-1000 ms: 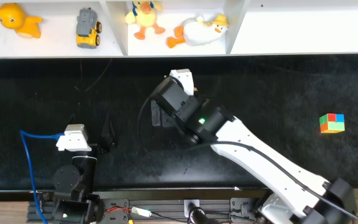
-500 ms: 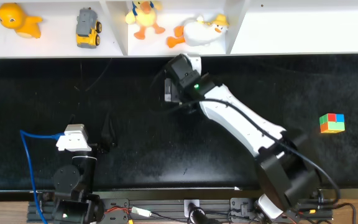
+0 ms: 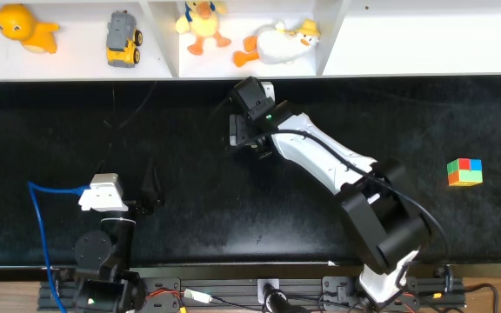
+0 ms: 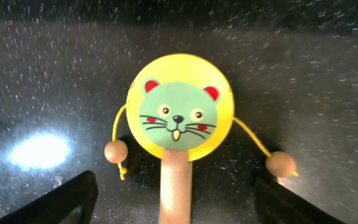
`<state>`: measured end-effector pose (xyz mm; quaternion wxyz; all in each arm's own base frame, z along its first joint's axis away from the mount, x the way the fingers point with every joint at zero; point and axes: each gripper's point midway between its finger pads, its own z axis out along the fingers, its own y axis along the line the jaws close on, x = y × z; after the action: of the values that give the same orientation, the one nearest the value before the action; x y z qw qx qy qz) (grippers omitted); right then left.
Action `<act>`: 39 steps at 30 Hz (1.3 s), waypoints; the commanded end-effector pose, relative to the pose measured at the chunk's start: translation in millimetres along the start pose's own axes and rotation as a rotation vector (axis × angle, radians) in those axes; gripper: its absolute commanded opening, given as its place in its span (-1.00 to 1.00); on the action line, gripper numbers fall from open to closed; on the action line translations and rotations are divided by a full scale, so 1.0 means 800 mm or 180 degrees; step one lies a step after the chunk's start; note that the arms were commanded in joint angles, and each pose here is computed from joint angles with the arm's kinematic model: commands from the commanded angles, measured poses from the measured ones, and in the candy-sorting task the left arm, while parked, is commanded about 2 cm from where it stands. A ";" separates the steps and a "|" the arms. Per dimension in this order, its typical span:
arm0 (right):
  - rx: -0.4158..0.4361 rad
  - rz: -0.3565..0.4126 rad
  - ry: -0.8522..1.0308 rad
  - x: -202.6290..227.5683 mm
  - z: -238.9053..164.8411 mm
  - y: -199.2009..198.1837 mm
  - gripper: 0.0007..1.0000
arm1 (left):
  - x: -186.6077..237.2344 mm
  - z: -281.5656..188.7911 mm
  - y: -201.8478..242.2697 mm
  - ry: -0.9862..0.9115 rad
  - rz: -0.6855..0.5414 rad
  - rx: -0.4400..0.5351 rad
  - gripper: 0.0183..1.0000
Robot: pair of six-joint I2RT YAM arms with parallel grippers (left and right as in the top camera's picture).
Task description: Store Toys
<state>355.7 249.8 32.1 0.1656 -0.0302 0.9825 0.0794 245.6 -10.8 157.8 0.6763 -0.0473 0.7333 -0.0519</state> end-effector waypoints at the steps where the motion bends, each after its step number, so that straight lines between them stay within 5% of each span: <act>1: -0.0104 -0.0028 0.0137 0.006 0.012 0.010 0.50 | 0.000 0.000 -0.001 -0.0029 0.0055 0.0020 1.00; 11: -0.0018 -0.0033 0.0345 0.026 0.019 0.001 -0.10 | 0.000 0.000 -0.001 -0.0029 0.0055 0.0020 1.00; 28: 0.0090 -0.0081 0.0455 0.037 0.018 -0.009 -0.61 | 0.000 0.000 -0.001 -0.0029 0.0055 0.0020 1.00; 32: 0.0067 -0.0078 0.0465 0.037 0.018 -0.008 -0.91 | 0.000 0.000 -0.001 -0.0029 0.0055 0.0020 1.00; 39: 0.0047 -0.0074 0.0612 0.029 -0.011 0.003 -0.92 | 0.000 0.000 -0.001 -0.0029 0.0055 0.0020 1.00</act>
<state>327.8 244.2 27.2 0.0841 -0.0477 0.9932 0.0642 245.6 -10.8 157.8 0.6763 -0.0473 0.7333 -0.0519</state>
